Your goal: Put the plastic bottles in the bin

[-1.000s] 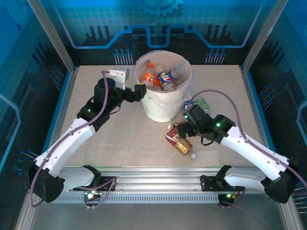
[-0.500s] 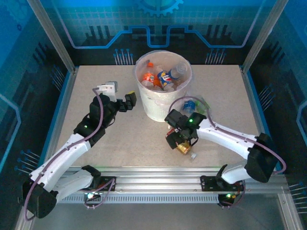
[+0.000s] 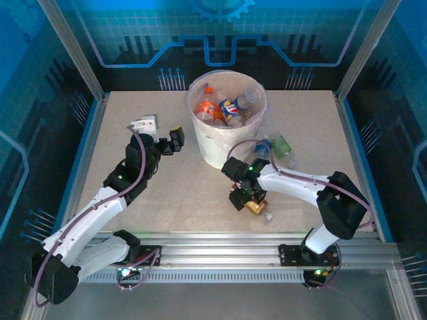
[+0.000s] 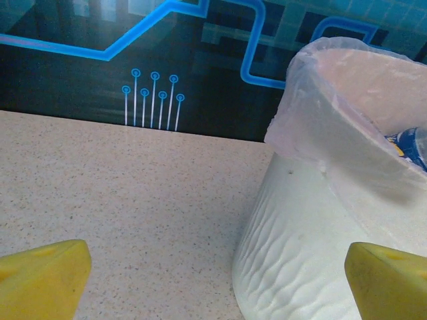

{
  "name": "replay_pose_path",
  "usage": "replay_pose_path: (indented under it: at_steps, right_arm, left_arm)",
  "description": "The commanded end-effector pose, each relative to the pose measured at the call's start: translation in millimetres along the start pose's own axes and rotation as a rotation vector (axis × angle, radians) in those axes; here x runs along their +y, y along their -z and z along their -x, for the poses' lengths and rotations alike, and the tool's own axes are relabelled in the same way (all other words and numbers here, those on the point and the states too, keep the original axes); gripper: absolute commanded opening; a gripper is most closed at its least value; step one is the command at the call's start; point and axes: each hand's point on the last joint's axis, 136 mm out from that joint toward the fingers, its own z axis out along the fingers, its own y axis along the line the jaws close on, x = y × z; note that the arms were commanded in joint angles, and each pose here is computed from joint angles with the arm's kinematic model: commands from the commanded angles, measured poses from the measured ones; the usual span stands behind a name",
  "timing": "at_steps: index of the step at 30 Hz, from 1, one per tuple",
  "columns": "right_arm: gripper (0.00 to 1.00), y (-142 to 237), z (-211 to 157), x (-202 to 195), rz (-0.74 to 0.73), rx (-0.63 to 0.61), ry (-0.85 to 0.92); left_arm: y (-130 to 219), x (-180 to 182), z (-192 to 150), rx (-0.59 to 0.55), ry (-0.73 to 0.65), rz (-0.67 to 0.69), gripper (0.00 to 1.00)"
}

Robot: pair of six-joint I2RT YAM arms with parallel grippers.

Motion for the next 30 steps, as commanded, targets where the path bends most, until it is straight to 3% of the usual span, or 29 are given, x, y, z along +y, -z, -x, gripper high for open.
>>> replay_pose_path:
  at_steps: [1, 19, 30]
  right_arm:
    - [0.88, -10.7, -3.6, 6.7, 0.003, 0.032, 0.032]
    - [0.81, -28.3, 3.7, 33.4, -0.075, 0.093, 0.208]
    - [0.56, -1.8, 26.6, 43.5, -0.053, 0.007, 0.234]
  left_arm:
    - [-3.2, 12.5, -3.6, 0.003, 0.011, 0.066, 0.99]
    - [-10.5, 29.5, -10.9, 0.052, -0.015, 0.154, 0.99]
    - [-11.1, 35.4, -13.3, 0.062, -0.013, 0.171, 0.99]
